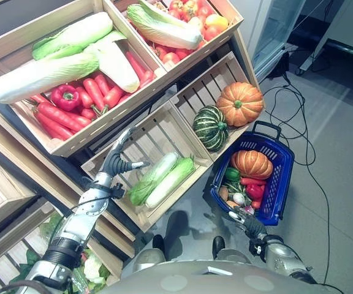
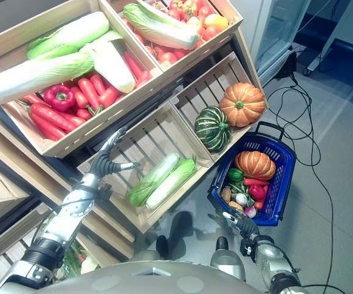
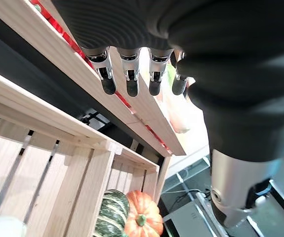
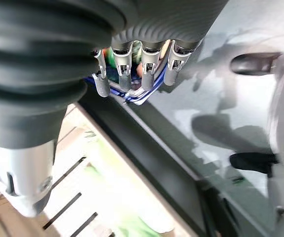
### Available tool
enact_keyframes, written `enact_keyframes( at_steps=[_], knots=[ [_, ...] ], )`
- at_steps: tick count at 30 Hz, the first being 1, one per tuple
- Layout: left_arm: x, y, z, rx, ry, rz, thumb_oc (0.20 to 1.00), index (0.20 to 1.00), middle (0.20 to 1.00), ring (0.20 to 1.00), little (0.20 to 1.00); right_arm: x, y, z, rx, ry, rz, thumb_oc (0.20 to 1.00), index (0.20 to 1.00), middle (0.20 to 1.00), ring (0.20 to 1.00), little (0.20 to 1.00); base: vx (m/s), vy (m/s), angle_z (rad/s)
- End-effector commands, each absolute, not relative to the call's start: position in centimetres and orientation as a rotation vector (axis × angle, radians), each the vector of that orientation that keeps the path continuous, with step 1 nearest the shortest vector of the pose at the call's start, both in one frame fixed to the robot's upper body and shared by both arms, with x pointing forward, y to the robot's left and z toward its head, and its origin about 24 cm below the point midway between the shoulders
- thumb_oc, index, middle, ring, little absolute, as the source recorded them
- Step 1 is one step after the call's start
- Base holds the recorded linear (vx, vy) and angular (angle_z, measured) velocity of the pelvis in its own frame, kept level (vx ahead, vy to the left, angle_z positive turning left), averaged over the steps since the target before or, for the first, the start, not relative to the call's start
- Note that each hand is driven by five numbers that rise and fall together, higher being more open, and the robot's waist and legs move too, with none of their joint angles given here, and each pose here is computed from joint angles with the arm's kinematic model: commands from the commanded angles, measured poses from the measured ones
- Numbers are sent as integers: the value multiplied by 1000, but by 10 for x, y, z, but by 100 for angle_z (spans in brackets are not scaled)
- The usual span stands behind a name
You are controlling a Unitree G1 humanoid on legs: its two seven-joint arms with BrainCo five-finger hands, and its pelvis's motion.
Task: Pick up fruits and vegetables into the basket
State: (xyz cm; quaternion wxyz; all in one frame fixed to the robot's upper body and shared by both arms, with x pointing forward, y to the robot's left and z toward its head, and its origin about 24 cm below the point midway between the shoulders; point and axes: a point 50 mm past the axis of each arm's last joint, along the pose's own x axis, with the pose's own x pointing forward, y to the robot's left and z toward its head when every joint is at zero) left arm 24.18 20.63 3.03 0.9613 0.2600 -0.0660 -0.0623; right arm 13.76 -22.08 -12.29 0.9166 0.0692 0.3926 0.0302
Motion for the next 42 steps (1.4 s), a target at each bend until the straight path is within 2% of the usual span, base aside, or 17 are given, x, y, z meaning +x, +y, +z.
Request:
enact_keyframes(
  at_steps=[1, 10, 14, 18, 30, 42],
  knots=[
    [263, 208, 53, 636, -214, -20, 1000, 1000, 1000, 1000, 1000, 163, -203, -105, 181, 677, 96, 1000, 1000, 1000, 1000, 1000, -32, -3, -8],
    [295, 210, 36, 649, -17, 192, 1000, 1000, 1000, 1000, 1000, 194, -198, -68, 136, 506, 168, 1000, 1000, 1000, 1000, 1000, -97, 7, -12],
    [302, 212, 38, 646, -22, 263, 1000, 1000, 1000, 1000, 1000, 203, -197, -56, 123, 447, 179, 1000, 1000, 1000, 1000, 1000, -100, -16, -21],
    [304, 213, 38, 680, -33, 282, 1000, 1000, 1000, 1000, 1000, 207, -198, -51, 120, 418, 176, 1000, 1000, 1000, 1000, 1000, -71, -23, -14],
    [303, 226, 10, 691, 149, 473, 1000, 1000, 1000, 1000, 1000, 223, -203, -36, 90, 361, 165, 1000, 1000, 1000, 1000, 1000, -42, 22, -4],
    [336, 295, 65, 770, 190, 757, 1000, 1000, 1000, 1000, 1000, 239, -204, -12, 51, 303, 205, 1000, 1000, 1000, 1000, 1000, -34, 12, -4]
  ],
)
